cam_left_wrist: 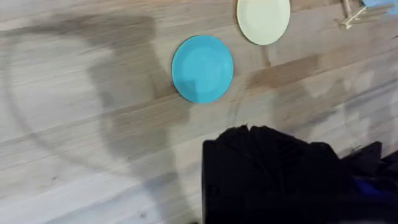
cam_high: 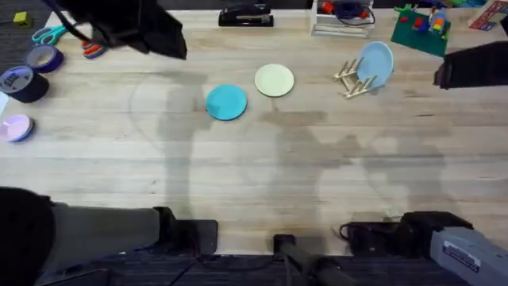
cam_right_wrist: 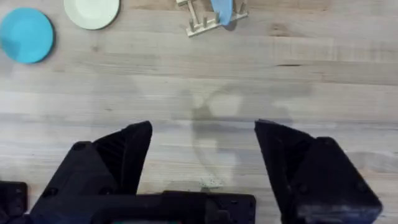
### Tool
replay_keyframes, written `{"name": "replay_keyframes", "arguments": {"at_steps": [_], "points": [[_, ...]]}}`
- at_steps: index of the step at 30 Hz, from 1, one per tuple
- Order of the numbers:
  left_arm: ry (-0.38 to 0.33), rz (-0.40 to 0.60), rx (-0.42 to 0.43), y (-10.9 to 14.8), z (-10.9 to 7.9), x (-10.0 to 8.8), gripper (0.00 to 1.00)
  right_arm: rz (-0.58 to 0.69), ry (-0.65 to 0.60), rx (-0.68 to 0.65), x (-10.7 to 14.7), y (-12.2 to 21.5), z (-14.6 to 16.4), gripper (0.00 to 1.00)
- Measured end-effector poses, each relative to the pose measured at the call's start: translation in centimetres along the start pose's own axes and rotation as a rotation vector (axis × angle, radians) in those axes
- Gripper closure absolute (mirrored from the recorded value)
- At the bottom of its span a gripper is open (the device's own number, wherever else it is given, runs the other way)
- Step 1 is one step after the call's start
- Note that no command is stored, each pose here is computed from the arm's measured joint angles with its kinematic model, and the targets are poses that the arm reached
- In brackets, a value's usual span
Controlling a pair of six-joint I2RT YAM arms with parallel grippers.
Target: Pick up the plates from the table one by one and place each into a slot on the dish rack.
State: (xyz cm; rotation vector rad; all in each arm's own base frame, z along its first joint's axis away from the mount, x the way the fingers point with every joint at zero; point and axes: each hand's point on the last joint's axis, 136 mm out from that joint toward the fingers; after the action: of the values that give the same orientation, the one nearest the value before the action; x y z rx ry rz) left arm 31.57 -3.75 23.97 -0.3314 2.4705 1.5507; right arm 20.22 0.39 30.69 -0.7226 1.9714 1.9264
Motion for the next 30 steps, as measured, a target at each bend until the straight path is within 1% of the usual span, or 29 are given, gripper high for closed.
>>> {"name": "replay_keyframes", "arguments": {"at_steps": [3,6,10,12,16,23,30], "points": [[0.035,0.015,0.054,-2.1,1.1,0.6,0.959,0.0,0.0,0.0,0.0,0.0,0.0,0.007],[0.063,0.048,0.109,-4.1,1.5,1.5,0.959,0.0,0.0,0.0,0.0,0.0,0.0,0.007],[0.104,0.118,0.178,-7.1,2.0,2.6,0.959,0.0,0.0,0.0,0.0,0.0,0.0,0.007],[0.117,0.147,0.209,-8.3,2.2,2.8,0.96,0.0,0.0,0.0,0.0,0.0,0.0,0.007],[0.133,0.173,0.253,-10.5,2.8,2.4,0.96,0.0,0.0,0.0,0.0,0.0,0.0,0.007],[0.165,0.209,0.301,-12.5,3.4,2.3,0.96,0.0,0.0,0.0,0.0,0.0,0.0,0.007],[0.185,0.193,0.301,-12.9,4.6,1.9,0.959,0.0,0.0,0.0,0.0,0.0,0.0,0.008]]}}
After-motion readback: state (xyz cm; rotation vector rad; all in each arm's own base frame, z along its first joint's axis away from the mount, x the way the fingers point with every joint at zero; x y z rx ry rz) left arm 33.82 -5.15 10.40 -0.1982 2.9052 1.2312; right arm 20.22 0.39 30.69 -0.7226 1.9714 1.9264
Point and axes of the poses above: each hand's point on the last joint's axis, 136 mm out from that joint toward the fingers, its own y axis back along the fingers, its own z axis along the line the jaws close on, x = y × z, and after that the axes turned 8 degrees about y, right-handed
